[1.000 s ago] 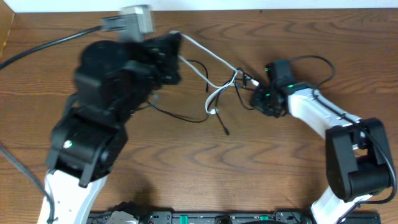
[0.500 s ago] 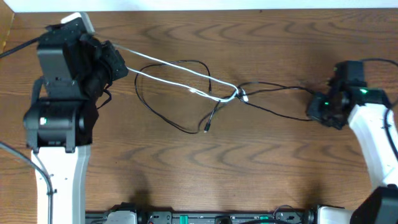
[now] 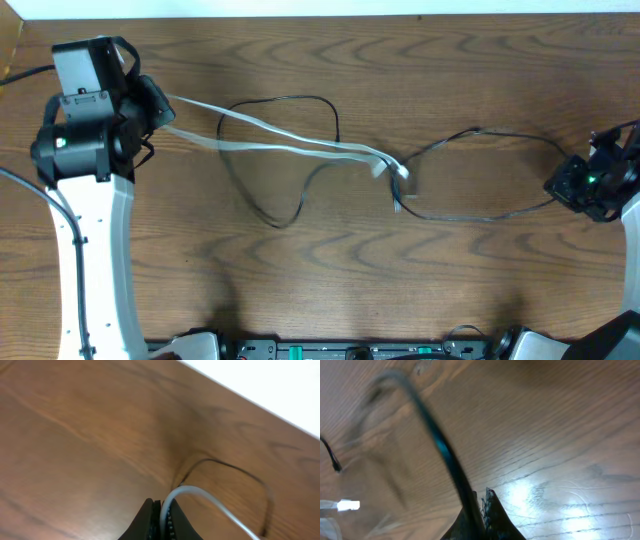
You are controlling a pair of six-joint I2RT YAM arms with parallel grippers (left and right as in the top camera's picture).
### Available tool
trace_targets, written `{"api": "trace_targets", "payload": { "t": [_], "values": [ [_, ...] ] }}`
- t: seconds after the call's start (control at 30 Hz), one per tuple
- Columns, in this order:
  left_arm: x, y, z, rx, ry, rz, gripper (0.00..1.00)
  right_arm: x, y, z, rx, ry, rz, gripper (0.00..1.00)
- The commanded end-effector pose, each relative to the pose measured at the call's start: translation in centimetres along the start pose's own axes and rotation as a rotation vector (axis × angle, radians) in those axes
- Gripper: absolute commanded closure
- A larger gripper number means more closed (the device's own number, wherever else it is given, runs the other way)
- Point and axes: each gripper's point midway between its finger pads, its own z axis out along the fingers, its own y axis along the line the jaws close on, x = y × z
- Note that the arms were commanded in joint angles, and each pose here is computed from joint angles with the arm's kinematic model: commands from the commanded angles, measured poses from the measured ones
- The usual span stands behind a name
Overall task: Untangle cables
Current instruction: 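Pull the grippers apart, left to the left and right to the right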
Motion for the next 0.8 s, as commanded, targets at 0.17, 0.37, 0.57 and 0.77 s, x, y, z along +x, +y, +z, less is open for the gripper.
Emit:
{"api": "trace_targets", "payload": {
  "t": [0.17, 0.37, 0.57, 0.77],
  "values": [
    [0.1, 3.4, 2.2, -0.13, 0.045, -0.033, 0.92, -1.7, -2.0, -1.7, -0.071, -0.071, 0.114, 0.99],
    [2.1, -3.2, 2.2, 0.157, 0.126, 0.093, 0.93, -2.3, 6.2, -4.3, -0.356, -0.084, -0.179, 0.99],
    [6.1, -10.3, 0.1, 0.394, 0.221, 0.26, 0.92, -3.1, 14.5, -10.6, -0.46, -0.144, -0.387, 0.99],
    [10.3, -14.6, -1.8, 0.511, 0.307, 0.373, 0.79, -3.3, 18.6, -14.9, -0.496, -0.211, -0.447, 0.99]
  ]
}}
